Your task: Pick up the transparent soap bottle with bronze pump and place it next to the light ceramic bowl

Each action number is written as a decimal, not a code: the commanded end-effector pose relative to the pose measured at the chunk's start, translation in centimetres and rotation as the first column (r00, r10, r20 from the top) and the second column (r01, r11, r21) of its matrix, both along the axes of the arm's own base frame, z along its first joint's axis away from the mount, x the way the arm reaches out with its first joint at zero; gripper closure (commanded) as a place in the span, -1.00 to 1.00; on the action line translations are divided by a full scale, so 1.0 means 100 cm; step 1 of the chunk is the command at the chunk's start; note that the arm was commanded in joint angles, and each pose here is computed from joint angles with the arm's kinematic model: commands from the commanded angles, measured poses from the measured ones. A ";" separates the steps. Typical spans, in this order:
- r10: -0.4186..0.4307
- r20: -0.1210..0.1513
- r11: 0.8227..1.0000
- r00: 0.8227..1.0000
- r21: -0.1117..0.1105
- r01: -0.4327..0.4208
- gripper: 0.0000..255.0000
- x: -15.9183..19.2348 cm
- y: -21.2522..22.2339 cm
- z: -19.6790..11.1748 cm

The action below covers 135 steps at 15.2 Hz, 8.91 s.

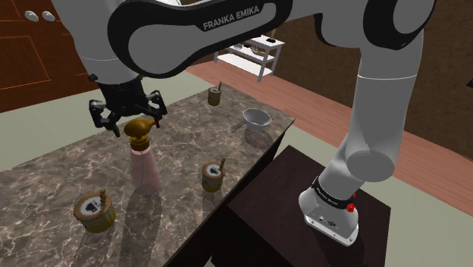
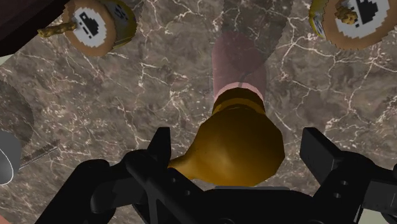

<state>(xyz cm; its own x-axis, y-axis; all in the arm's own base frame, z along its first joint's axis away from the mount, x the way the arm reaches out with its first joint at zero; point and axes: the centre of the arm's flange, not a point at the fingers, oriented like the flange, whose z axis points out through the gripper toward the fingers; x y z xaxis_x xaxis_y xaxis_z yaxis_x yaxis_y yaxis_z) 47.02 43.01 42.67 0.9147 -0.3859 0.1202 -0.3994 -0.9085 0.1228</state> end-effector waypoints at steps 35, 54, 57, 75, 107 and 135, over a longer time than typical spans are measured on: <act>0.000 0.000 1.000 1.000 0.000 0.000 1.00 0.000 0.000 0.127; 0.000 0.000 1.000 1.000 0.000 0.000 1.00 -0.032 -0.189 0.228; 0.000 0.000 1.000 1.000 0.000 0.000 1.00 -0.038 -0.225 0.245; -0.632 -0.034 0.766 0.775 0.124 0.630 -1.00 -0.017 -0.167 0.040; -0.982 -0.161 0.062 0.095 0.201 0.978 -1.00 0.048 -0.107 -0.222; -0.981 -0.128 0.081 0.142 0.394 0.916 -1.00 0.065 -0.120 -0.219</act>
<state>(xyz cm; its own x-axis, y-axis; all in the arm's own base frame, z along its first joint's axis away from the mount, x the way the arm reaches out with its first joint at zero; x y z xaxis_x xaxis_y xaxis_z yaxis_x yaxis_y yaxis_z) 54.92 30.49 23.97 -0.2657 -0.9460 -0.1856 -0.9193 0.3066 -0.2466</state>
